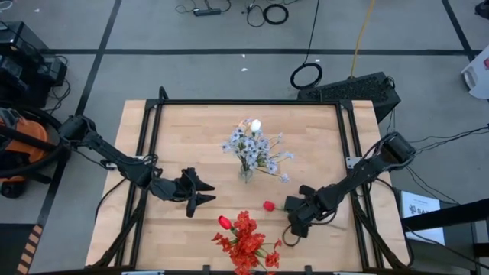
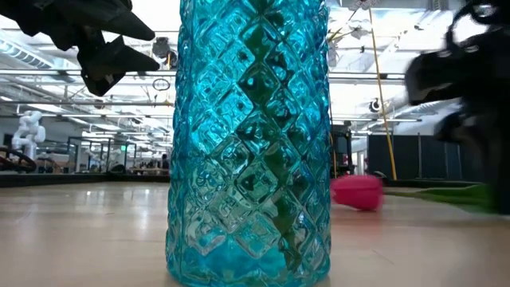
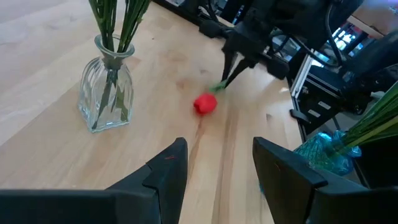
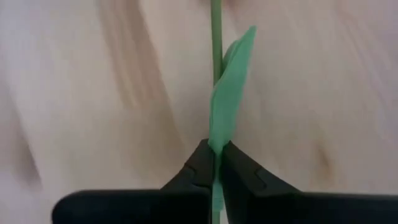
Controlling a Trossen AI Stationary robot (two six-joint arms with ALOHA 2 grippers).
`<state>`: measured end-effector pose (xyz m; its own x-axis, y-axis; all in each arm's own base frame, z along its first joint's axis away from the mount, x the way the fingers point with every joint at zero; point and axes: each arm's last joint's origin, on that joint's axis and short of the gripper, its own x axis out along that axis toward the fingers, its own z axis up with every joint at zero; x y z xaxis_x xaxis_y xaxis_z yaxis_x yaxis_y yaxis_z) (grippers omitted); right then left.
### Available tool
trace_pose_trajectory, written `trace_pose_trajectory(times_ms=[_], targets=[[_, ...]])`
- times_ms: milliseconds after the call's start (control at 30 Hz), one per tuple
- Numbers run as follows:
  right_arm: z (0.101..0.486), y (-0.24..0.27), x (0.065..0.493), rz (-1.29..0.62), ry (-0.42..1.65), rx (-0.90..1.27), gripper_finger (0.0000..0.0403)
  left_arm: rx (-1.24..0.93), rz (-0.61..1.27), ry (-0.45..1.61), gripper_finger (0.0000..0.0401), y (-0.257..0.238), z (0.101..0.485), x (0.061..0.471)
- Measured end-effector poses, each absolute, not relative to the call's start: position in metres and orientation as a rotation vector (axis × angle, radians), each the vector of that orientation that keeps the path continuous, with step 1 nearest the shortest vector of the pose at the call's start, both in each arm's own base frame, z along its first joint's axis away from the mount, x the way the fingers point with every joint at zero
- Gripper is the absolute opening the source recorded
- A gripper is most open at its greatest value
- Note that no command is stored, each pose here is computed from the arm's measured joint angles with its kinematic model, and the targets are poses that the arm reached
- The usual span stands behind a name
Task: Sort flowers into vase by color
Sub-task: Put the red tulip into the blue vase
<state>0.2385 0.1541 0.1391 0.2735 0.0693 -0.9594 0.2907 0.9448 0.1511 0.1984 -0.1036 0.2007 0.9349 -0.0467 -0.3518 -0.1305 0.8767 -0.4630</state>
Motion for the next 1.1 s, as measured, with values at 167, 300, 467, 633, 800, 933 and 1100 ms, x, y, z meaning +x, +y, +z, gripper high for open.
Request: trace_pose_trajectory(times_ms=[167, 300, 467, 633, 800, 933, 1100], targets=[[0.17, 0.165, 0.225, -0.155, 1.134, 0.371, 0.0003, -0.506, 0.042, 0.357, 0.0187, -0.104, 0.201, 0.199], [0.197, 0.175, 0.206, -0.181, 0.958, 0.417, 0.0001, -0.496, 0.042, 0.36, 0.0187, -0.104, 0.201, 0.199], [0.23, 0.187, 0.179, -0.228, 0.646, 0.476, 0.0001, -0.492, 0.044, 0.367, 0.0187, -0.104, 0.2, 0.198], [0.254, 0.204, 0.166, -0.255, 0.272, 0.473, 0.0001, -0.486, 0.047, 0.375, 0.0187, -0.103, 0.2, 0.198], [0.269, 0.225, 0.175, -0.245, 0.088, 0.365, 0.0, -0.485, 0.048, 0.377, 0.0187, -0.103, 0.199, 0.198], [0.275, 0.231, 0.193, -0.257, 0.004, 0.337, 0.0, -0.475, 0.053, 0.391, 0.0187, -0.103, 0.198, 0.197], [0.281, 0.233, 0.212, -0.233, -0.098, 0.34, 0.0, -0.469, 0.061, 0.392, 0.0187, -0.103, 0.198, 0.197]])
